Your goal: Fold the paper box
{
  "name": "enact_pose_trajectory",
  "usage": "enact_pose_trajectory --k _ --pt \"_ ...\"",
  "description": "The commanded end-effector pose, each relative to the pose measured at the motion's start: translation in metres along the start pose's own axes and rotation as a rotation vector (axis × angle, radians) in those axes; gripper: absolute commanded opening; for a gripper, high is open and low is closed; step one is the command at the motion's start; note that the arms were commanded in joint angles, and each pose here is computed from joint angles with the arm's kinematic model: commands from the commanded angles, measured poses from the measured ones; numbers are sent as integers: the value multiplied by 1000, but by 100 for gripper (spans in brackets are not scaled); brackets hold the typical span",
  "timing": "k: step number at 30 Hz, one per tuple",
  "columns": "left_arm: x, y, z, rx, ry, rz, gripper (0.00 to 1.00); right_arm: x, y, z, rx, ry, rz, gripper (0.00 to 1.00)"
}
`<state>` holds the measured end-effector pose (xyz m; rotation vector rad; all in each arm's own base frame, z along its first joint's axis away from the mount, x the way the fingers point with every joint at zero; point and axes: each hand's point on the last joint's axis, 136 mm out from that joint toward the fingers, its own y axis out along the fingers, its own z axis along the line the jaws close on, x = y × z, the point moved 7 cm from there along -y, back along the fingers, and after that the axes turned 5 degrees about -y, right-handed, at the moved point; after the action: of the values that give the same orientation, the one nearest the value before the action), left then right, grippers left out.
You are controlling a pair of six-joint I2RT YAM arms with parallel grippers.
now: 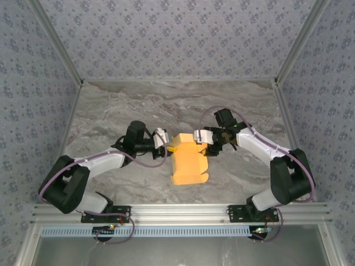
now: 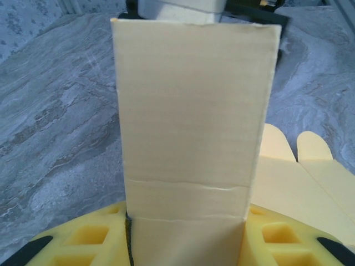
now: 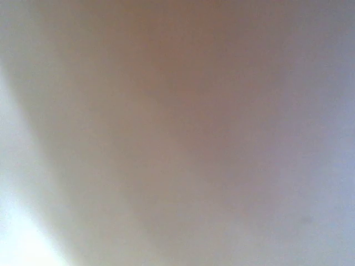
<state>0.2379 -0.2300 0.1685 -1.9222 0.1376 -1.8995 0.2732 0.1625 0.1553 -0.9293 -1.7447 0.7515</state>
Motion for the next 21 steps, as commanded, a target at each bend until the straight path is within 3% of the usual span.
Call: enact_pose_trajectory --k 1,5,9,11,13,17,20,21 --pt "16 -1 13 57 3 -52 21 10 -13 -2 -42 35 -63 91" --pt "15 -3 33 179 -97 -54 21 9 -36 -18 -230 174 -184 95" --pt "21 -4 48 243 -223 -120 21 -4 -77 -49 -568 425 -277 99" --pt "26 -2 55 269 -310 -164 21 -15 -99 -62 -797 652 -339 99" --pt "30 -1 65 323 -401 -199 21 -27 -111 -65 -894 899 -371 98" --pt "40 -3 73 383 -496 -290 21 -42 -120 -50 -875 1450 -502 89" --pt "45 -6 77 480 -516 -325 21 -52 -105 -20 -718 2043 -581 78" --pt "45 -8 79 508 -530 -335 21 -50 -98 -9 -657 2216 -588 78"
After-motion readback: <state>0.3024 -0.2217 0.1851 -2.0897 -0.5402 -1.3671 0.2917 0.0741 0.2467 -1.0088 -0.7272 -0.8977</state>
